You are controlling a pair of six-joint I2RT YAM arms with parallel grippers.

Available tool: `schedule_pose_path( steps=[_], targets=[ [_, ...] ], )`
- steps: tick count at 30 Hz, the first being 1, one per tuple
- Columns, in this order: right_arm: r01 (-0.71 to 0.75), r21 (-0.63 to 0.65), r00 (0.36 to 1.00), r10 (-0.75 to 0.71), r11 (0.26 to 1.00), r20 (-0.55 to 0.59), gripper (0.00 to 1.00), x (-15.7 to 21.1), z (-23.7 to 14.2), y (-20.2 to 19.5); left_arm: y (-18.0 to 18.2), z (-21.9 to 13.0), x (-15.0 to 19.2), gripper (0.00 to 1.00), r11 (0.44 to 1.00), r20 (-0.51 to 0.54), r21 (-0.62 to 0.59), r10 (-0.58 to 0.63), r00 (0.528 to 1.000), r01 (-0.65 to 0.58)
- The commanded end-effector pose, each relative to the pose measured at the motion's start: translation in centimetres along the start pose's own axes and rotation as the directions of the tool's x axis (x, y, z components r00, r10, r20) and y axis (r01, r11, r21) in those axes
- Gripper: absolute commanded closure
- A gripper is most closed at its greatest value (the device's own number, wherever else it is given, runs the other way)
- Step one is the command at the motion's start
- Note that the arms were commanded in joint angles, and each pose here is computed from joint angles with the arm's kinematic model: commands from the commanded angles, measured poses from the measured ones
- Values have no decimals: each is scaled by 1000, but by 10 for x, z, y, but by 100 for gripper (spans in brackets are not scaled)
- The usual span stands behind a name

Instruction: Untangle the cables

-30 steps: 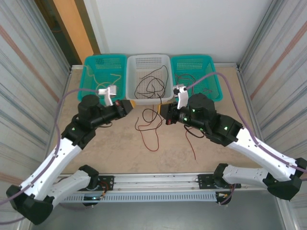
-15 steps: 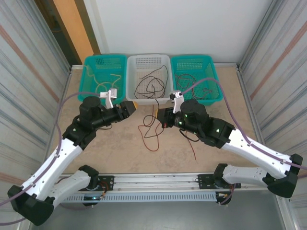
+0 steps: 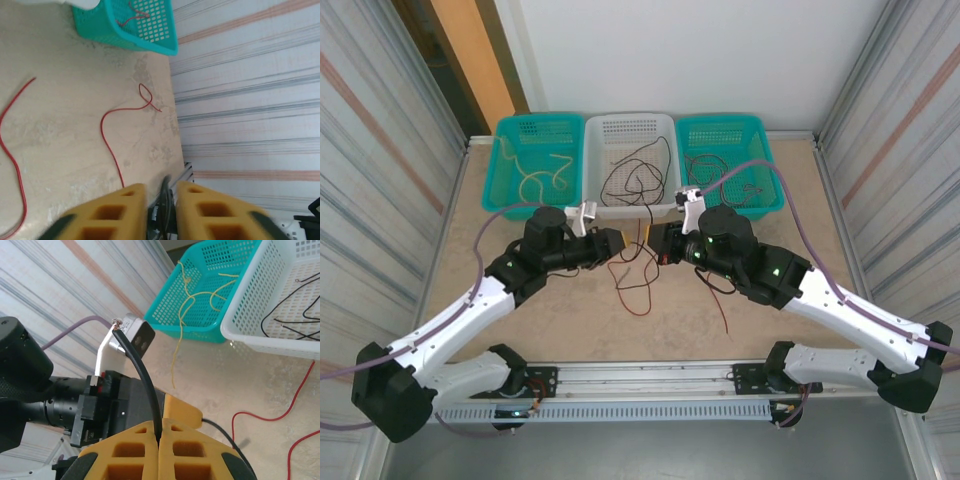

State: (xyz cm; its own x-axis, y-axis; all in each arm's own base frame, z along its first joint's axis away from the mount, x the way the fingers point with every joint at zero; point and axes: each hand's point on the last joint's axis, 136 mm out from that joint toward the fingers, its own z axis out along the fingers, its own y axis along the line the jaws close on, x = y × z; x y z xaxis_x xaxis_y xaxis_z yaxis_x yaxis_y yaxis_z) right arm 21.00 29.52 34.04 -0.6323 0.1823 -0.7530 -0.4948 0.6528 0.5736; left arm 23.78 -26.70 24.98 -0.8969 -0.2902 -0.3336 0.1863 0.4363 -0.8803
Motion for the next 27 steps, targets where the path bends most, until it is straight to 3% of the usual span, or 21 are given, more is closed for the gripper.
schedule_pose_path(
  steps=[1, 3, 8, 14, 15, 17, 19, 21, 27],
  targets=[
    [5, -35, 998, -3, 999, 57, 100, -13, -14, 8, -29, -8, -25, 91, 995, 87, 75, 58, 994, -64],
    [-4, -40, 998, 7, 999, 63, 100, -12, -16, 7, -40, -10, -33, 100, 991, 120, 89, 85, 989, -96],
    [-32, -47, 997, 35, 998, 65, 100, -5, -19, 2, -63, -11, -47, 100, 981, 150, 129, 127, 981, -147],
    [-31, -40, 997, 34, 999, 67, 100, -2, -21, -1, -66, -10, -47, 100, 979, 126, 102, 162, 979, -175],
    [-28, -40, 997, 31, 999, 69, 100, -3, -22, -1, -62, -10, -46, 91, 982, 115, 76, 166, 979, -175],
    [-18, -33, 997, 21, 999, 80, 100, -6, -25, -1, -49, -9, -41, 62, 987, 89, 21, 155, 984, -158],
    [-7, -25, 996, 9, 1000, 84, 100, -8, -27, -2, -39, -7, -32, 51, 991, 51, 6, 137, 989, -137],
    [4, -16, 996, -3, 1000, 87, 100, -10, -28, -2, -31, -5, -22, 45, 994, 11, 6, 106, 994, -106],
    [24, 0, 994, -23, 1000, 104, 100, -13, -29, -5, -22, 3, 4, 40, 999, -86, 29, 30, 996, -28]
  ],
)
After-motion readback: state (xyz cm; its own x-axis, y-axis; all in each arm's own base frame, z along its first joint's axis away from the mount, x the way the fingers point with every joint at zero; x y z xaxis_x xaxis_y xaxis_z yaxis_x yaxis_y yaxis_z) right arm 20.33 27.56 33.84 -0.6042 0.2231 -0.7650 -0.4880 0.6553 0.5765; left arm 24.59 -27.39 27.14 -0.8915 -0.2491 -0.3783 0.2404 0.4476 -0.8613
